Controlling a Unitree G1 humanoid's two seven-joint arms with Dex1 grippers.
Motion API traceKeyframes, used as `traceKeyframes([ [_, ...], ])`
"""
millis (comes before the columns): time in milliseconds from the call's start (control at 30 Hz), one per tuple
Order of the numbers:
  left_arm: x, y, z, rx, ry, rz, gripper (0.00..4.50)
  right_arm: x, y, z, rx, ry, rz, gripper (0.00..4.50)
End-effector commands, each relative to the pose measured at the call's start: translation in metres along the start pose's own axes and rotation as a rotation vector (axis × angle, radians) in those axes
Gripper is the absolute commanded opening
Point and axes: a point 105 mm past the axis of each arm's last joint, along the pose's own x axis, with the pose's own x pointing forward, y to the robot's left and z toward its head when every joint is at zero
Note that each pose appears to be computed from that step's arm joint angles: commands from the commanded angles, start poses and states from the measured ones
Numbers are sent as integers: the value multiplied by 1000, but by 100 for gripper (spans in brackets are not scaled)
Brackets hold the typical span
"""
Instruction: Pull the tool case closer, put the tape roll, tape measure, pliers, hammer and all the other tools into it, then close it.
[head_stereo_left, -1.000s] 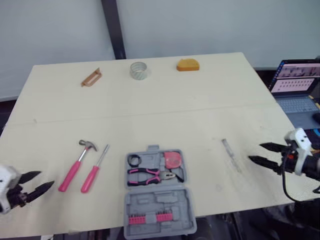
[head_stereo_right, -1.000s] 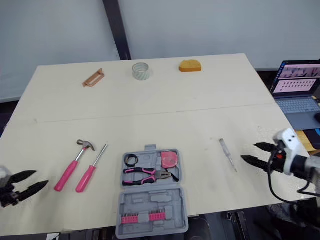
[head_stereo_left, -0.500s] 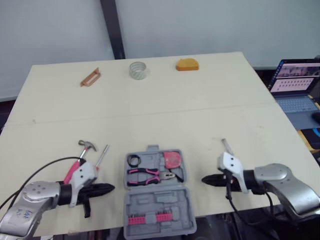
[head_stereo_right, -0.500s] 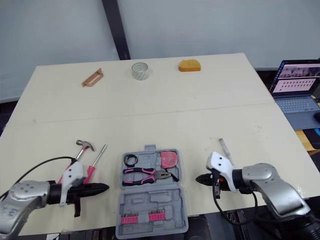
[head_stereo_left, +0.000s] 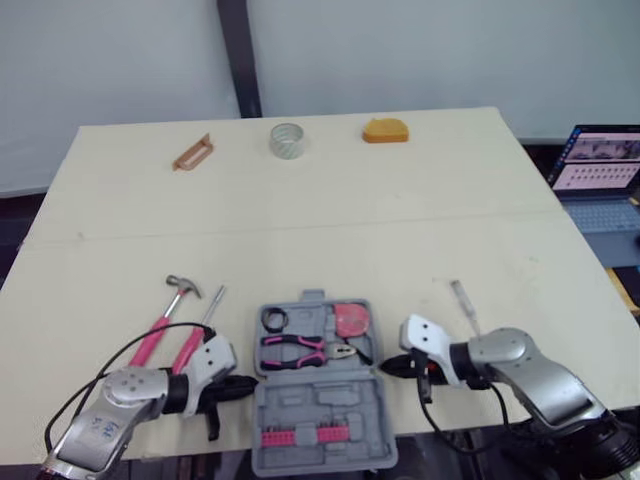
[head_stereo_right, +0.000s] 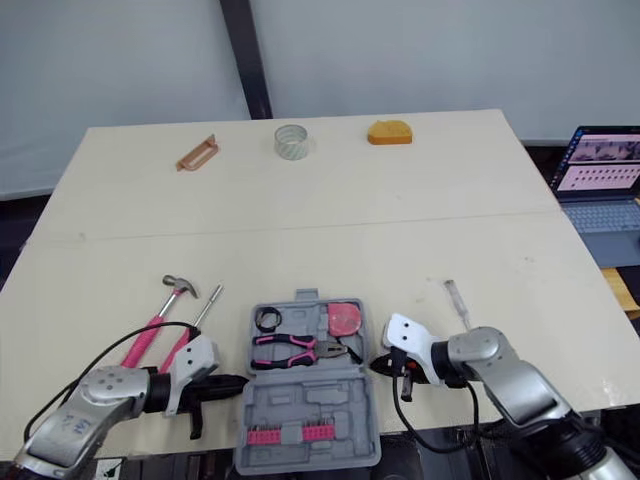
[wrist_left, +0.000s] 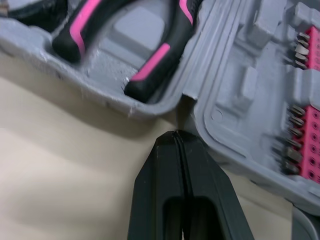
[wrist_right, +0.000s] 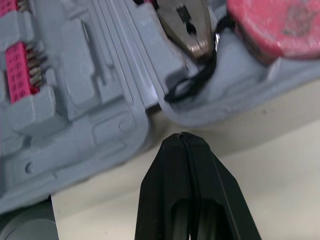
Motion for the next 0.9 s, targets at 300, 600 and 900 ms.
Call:
traceKeyframes([
  [300, 12, 2, 8, 40, -42, 44, 0, 5, 8, 12, -14, -30, 50, 4],
  [600, 13, 16, 21, 69, -62, 84, 0, 4, -3, 15, -21, -33, 9, 4],
  [900, 17, 24, 30, 85, -77, 86, 0, 0, -15, 21, -28, -46, -35, 4],
])
